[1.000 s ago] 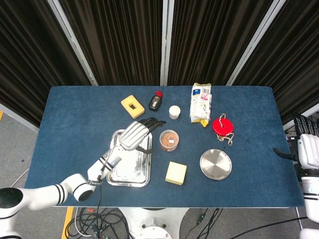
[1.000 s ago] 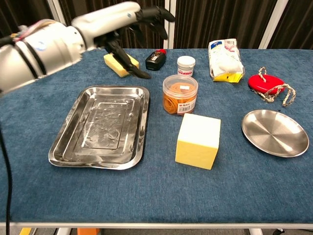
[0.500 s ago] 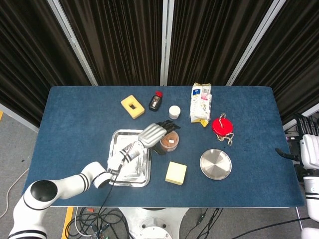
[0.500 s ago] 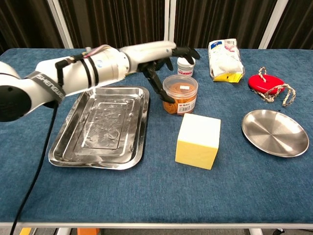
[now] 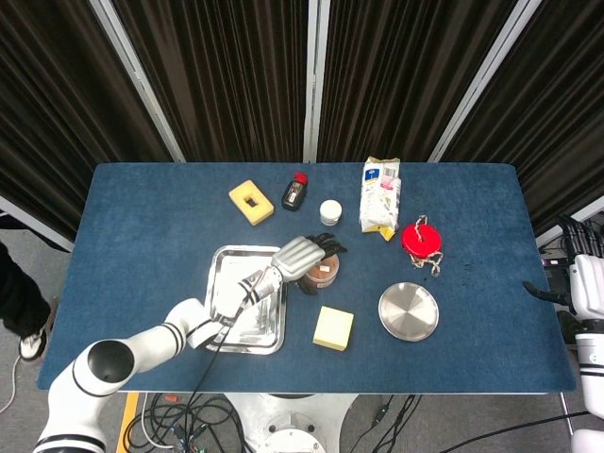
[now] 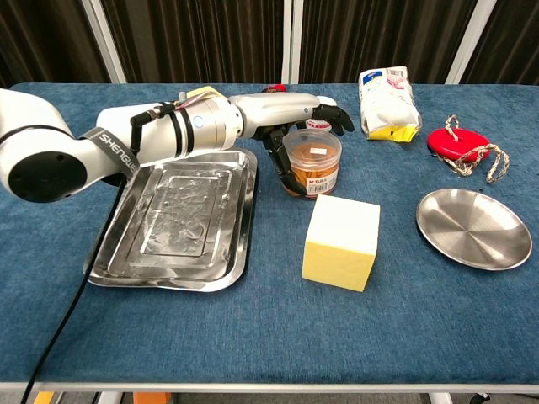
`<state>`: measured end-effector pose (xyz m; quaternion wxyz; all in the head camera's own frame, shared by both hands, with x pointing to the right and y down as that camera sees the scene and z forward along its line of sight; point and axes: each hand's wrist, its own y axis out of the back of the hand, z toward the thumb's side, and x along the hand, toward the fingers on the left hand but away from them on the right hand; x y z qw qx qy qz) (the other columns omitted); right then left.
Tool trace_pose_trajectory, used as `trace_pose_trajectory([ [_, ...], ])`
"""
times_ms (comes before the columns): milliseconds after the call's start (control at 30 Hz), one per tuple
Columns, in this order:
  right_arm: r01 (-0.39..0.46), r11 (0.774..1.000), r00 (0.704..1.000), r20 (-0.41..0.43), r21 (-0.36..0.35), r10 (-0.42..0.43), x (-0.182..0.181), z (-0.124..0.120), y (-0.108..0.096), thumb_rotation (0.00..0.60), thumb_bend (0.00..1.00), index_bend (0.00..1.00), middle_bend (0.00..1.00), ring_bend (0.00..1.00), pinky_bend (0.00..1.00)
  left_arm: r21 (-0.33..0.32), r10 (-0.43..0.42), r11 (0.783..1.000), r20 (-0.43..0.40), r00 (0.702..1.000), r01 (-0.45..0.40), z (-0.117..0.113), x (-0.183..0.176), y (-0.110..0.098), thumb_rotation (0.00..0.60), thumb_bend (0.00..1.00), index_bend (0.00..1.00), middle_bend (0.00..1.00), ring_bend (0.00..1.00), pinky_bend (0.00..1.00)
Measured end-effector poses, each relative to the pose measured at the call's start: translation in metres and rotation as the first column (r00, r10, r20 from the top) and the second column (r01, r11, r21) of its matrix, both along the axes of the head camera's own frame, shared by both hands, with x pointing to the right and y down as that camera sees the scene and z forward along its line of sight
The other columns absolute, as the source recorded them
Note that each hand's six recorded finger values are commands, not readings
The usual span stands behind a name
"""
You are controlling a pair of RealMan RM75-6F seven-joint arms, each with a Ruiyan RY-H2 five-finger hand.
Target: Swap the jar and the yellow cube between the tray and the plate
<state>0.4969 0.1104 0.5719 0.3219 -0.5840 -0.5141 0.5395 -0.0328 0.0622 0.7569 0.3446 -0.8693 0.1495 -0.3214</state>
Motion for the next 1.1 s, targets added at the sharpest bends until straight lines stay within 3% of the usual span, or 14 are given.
trace_pose_trajectory([
  [267, -0.001, 1.000, 1.000, 0.002, -0.004, 0.001, 0.000, 0.001, 0.000, 0.600, 0.00, 0.00, 0.05, 0.00, 0.00, 0.035, 0.001, 0.999, -0.001, 1.000, -0.001, 0.003, 0.002, 0.000, 0.600, 0.16, 0.37, 0.36, 0.30, 0.55],
  [633, 0.007, 1.000, 1.000, 0.002, 0.001, -0.007, -0.003, -0.002, -0.001, 0.600, 0.00, 0.00, 0.05, 0.00, 0.00, 0.086, -0.033, 0.996, -0.061, 0.998, 0.039, -0.021, -0.011, -0.014, 0.600, 0.18, 0.40, 0.40, 0.33, 0.57],
  [867, 0.020, 1.000, 1.000, 0.005, -0.007, -0.020, -0.009, 0.002, -0.001, 0.600, 0.00, 0.00, 0.05, 0.00, 0.00, 0.127, -0.057, 0.990, -0.030, 0.998, 0.060, -0.044, -0.057, -0.020, 0.600, 0.18, 0.39, 0.40, 0.33, 0.57],
  [1100, 0.045, 0.999, 0.999, 0.006, -0.031, -0.044, -0.019, 0.010, -0.003, 0.600, 0.00, 0.00, 0.05, 0.00, 0.00, 0.099, -0.155, 0.983, 0.030, 0.987, 0.152, -0.061, -0.127, 0.011, 0.600, 0.17, 0.38, 0.38, 0.33, 0.57],
])
